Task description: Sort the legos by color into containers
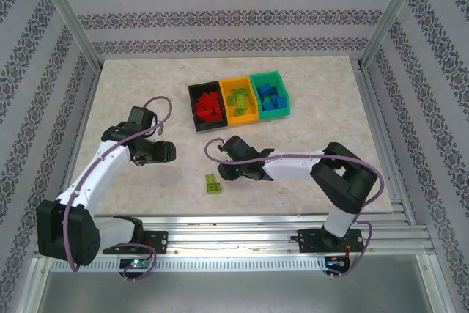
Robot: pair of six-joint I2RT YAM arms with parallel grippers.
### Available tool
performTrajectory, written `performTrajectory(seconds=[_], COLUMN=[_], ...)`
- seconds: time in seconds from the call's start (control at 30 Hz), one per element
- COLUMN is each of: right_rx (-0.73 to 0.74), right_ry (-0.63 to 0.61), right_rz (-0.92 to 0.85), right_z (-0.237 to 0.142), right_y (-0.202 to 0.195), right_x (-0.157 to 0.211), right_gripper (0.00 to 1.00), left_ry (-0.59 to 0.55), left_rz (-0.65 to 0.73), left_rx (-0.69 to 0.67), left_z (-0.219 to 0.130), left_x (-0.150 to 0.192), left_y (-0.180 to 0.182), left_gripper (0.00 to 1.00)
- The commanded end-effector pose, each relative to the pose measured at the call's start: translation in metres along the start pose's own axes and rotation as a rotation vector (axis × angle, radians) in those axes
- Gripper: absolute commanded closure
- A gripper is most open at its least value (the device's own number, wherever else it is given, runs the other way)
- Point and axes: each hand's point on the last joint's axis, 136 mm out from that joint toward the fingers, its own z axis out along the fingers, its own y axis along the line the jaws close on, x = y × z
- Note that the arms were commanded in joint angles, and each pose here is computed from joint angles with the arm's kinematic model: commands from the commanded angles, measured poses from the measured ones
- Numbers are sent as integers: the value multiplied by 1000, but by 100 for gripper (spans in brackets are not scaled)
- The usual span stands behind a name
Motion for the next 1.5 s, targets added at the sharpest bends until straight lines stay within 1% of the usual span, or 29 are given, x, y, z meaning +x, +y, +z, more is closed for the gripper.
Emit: performTrajectory(seconds=[0.0, 0.17, 0.27, 0.43, 0.67, 0.77, 0.9, 1.0, 1.1, 1.2, 1.3, 1.37, 1.47], right_rx=[-31, -58, -63, -16, -43, -23, 14, 22, -21, -48, -72, -83, -93], right_ry=[-21, -46, -71, -150, -244, -277, -320, -325, -333, -328, -288, -293, -308], right_rz=[-7, -17, -25, -33, 7, 36, 120, 205, 291, 342, 374, 389, 387], right_z=[-6, -11, -20, -47, -73, -80, -85, -79, -71, -61, -48, -46, -50], right_y=[11, 16, 17, 12, 6, -10, -50, -86, -113, -133, -144, -147, -143], right_x=[-3, -6, -10, -35, -77, -99, -136, -161, -185, -204, -213, -214, -207], right_gripper=[65, 61, 61, 65, 67, 67, 67, 66, 66, 61, 46, 44, 45], left_ry=[-19, -20, -18, -15, -18, -15, -11, -15, -14, -13, -13, -13, -12], left_rz=[11, 9, 7, 6, 5, 5, 4, 2, 3, 3, 4, 3, 5], left_rx=[10, 9, 6, 4, -2, -1, -2, -5, -10, -13, -16, -16, -15], left_z=[-1, -1, 0, 1, 0, 0, 1, 1, 1, 1, 1, 1, 2], left_x=[-2, -2, -2, -1, -1, -1, -1, -2, -1, -1, -1, -1, -1], left_y=[1, 1, 2, 2, 3, 3, 3, 4, 4, 5, 5, 6, 5], left_gripper=[35, 35, 35, 35, 35, 35, 35, 35, 35, 35, 35, 35, 35])
